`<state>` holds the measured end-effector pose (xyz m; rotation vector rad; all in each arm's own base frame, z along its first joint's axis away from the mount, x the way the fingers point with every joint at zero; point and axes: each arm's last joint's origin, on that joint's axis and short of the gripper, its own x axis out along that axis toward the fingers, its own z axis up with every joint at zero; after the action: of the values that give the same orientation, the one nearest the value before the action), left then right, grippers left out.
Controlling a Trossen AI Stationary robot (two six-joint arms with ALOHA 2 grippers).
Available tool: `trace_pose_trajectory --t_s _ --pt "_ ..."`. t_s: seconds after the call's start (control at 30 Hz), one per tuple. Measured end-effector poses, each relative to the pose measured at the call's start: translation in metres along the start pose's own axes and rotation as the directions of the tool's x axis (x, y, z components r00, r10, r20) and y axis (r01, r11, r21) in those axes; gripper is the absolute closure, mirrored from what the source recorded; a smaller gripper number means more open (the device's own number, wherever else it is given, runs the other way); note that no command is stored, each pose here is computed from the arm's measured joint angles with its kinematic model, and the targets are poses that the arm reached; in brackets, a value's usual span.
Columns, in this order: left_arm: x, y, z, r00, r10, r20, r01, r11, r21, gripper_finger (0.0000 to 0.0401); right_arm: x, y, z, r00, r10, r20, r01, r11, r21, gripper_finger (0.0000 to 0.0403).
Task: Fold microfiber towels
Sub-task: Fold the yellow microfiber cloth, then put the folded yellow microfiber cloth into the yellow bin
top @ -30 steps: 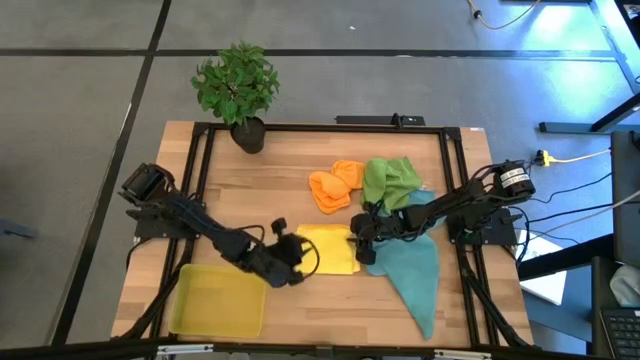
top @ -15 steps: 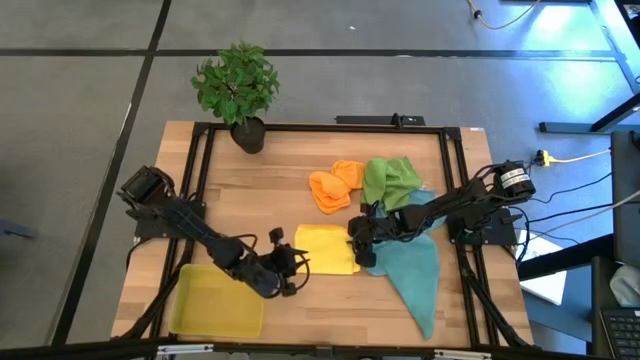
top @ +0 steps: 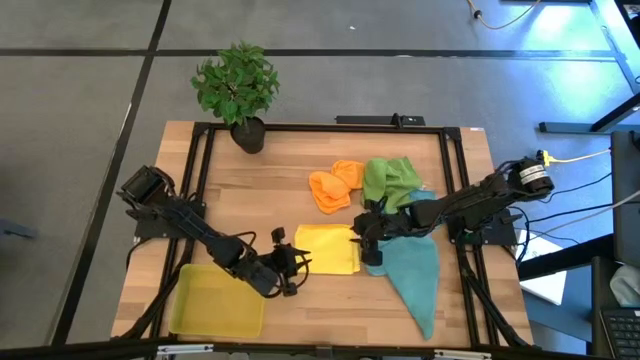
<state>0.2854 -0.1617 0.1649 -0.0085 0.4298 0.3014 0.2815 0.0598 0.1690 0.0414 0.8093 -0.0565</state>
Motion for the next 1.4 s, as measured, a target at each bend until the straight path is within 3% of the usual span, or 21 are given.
trace_pose_trajectory --t_s 0.17,0.37,0.57,0.77,1.0,1.23,1.4 --pt "0.002 0.003 0.001 1.000 0.029 0.007 -0.029 1.000 0.000 0.0319 -0.001 0.005 0.006 0.997 0.026 0.072 -0.025 0.999 -0.023 0.0240" --pt "0.021 0.028 0.001 0.989 0.132 -0.061 -0.133 0.991 0.003 0.0319 0.000 0.005 0.005 0.995 0.031 0.097 -0.029 0.999 -0.022 0.0240" --pt "0.042 0.053 0.005 0.984 0.108 -0.140 -0.119 0.990 -0.070 0.0319 0.008 0.009 0.007 0.988 0.051 0.146 -0.050 0.999 -0.015 0.0240" --pt "0.048 0.068 0.001 0.967 0.130 -0.220 -0.155 0.983 -0.103 0.0319 0.032 0.013 -0.003 0.992 0.050 0.120 -0.049 0.999 -0.010 0.0240" --pt "0.045 0.080 -0.013 0.912 0.208 -0.353 -0.255 0.962 -0.093 0.0319 0.044 0.009 -0.006 0.993 0.030 0.117 -0.034 0.999 0.025 0.0240" --pt "0.046 0.083 -0.013 0.906 0.221 -0.360 -0.269 0.959 -0.088 0.0319 0.048 0.003 -0.012 0.998 -0.005 0.055 0.001 0.997 0.072 0.0240" --pt "0.047 0.086 -0.012 0.903 0.246 -0.352 -0.291 0.953 -0.080 0.0319 0.049 0.000 -0.019 0.997 -0.083 -0.002 0.083 0.994 0.077 0.0240"
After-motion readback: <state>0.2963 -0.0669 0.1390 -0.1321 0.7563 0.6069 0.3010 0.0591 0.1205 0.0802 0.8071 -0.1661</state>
